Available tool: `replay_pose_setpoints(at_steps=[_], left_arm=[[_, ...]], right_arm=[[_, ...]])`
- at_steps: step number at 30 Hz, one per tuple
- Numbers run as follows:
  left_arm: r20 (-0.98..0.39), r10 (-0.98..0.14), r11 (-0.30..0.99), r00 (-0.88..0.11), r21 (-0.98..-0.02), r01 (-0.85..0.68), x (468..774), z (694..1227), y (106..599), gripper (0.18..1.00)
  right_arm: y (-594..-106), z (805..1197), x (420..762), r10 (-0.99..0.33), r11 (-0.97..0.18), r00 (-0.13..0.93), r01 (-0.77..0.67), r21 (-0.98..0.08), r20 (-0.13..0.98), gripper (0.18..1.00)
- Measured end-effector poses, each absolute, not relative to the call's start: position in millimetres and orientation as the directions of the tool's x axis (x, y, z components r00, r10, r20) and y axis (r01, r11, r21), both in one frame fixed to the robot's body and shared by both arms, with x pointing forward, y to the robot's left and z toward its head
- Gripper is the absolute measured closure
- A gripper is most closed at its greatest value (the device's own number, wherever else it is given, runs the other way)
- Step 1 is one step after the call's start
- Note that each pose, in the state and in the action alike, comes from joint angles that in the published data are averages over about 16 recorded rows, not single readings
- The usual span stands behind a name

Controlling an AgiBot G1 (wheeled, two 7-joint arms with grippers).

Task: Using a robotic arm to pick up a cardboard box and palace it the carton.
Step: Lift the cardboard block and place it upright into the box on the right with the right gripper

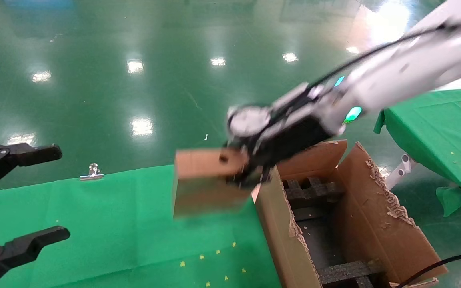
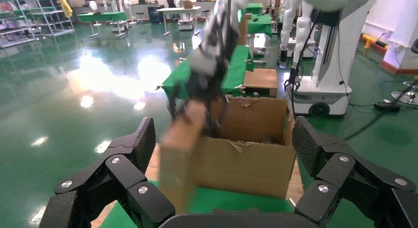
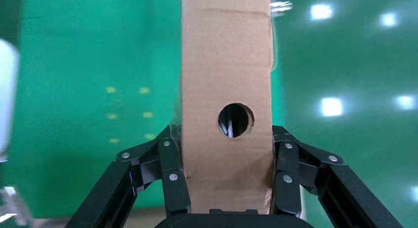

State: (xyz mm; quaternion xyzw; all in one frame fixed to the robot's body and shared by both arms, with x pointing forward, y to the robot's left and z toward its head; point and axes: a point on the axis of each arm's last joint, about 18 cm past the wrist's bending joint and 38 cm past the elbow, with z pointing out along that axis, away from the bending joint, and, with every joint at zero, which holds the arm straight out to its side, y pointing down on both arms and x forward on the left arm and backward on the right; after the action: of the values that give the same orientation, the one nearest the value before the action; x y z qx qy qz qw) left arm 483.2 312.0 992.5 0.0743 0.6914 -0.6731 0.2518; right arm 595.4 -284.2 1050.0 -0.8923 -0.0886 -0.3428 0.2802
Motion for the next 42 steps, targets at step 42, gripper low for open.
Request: replay_pose_setpoints(at_steps=[42], left_arm=[[-0.448, -0.237, 0.083, -0.862, -0.893, 0.442, 483, 993, 312, 0.183]], right_arm=[[-515, 1010, 440, -0.596, -0.784, 0.580, -0.268, -0.560, 0.556, 0.835]])
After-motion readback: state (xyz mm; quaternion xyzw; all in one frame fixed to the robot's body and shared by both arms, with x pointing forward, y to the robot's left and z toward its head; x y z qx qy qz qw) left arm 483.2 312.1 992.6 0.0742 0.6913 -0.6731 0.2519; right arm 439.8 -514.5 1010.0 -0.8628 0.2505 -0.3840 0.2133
